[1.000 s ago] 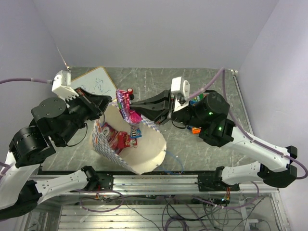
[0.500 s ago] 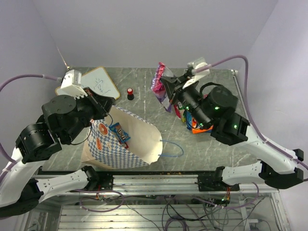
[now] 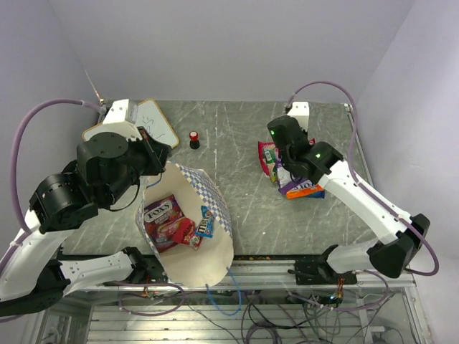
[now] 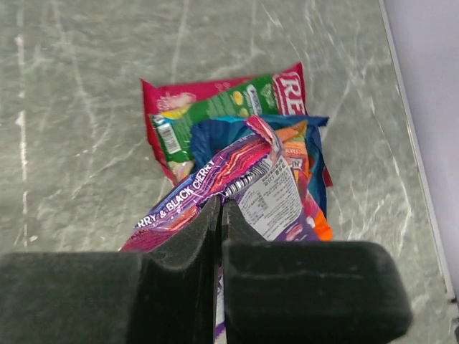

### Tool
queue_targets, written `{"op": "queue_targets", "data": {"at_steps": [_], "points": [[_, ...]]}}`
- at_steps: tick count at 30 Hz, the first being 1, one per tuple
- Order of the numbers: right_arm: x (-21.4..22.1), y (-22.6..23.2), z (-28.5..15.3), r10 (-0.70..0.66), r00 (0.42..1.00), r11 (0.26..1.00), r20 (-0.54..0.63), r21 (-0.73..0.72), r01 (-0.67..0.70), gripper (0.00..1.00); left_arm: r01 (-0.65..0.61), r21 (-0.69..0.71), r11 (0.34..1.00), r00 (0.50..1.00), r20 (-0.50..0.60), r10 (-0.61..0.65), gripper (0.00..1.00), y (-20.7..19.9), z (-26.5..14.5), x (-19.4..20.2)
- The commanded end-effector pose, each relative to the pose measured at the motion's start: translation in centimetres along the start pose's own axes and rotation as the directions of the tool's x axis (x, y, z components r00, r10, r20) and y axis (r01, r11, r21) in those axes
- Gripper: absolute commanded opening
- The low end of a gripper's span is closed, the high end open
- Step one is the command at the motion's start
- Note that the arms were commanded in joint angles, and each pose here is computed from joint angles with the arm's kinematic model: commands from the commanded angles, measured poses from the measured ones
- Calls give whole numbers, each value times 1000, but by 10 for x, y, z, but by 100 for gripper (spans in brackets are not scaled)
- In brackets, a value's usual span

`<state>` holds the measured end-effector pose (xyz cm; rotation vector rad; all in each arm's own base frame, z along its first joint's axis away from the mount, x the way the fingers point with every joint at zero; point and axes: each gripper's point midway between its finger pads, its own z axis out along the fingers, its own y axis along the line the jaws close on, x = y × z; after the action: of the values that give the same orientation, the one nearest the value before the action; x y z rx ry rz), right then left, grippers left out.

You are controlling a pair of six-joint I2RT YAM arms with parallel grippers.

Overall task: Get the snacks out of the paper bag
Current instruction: Place the snack at the center of the board.

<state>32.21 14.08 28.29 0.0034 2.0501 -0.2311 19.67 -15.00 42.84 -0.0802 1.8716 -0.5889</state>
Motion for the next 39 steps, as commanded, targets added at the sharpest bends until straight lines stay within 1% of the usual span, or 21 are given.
{"op": "queue_targets", "data": {"at_steps": [1,5,8,10,12,14,17,20,21,24,28,34,37,38,39], "points": [[14,-19,25,138,989,987,-57,96,-132,0,-38,10,999,997,67,37,7,0,-9,-21],[29,-34,54,163,978,965,-126,225,-132,0,-76,22,997,996,53,75,7,-6,-2,-19],[43,-53,66,172,966,935,-195,341,-98,0,-92,21,996,995,43,91,7,-8,2,-17],[47,-60,71,173,962,922,-213,378,-82,0,-94,24,995,995,38,93,7,-9,3,-14],[51,-55,80,160,964,934,-211,348,-79,0,-95,31,995,995,34,94,7,-9,3,-12],[52,-66,92,186,963,929,-193,355,-108,0,-98,28,995,995,30,97,7,-8,4,-10],[60,-74,110,213,955,921,-205,368,-127,0,-101,28,995,995,24,100,7,-9,6,-9],[64,-61,130,206,959,943,-195,300,-141,0,-103,27,994,994,24,102,7,-10,8,-8],[67,-58,134,222,955,944,-199,290,-159,0,-103,25,994,994,25,102,7,-10,9,-8],[84,-54,144,264,937,932,-227,310,-188,0,-96,22,995,995,28,95,7,-9,9,-8],[96,-44,155,316,923,923,-220,297,-245,0,-84,26,996,996,19,84,7,-10,9,-6],[119,-42,162,420,880,874,-221,359,-327,0,-53,48,997,999,1,53,7,-16,11,-1],[119,-44,158,450,867,859,-212,369,-355,0,-37,64,997,999,-5,38,7,-19,11,0],[116,-44,156,450,868,861,-210,361,-358,2,-33,67,997,999,-5,34,7,-20,10,0],[111,-45,154,450,869,862,-204,352,-364,7,-31,68,997,1000,-4,31,7,-20,10,-1]]}}
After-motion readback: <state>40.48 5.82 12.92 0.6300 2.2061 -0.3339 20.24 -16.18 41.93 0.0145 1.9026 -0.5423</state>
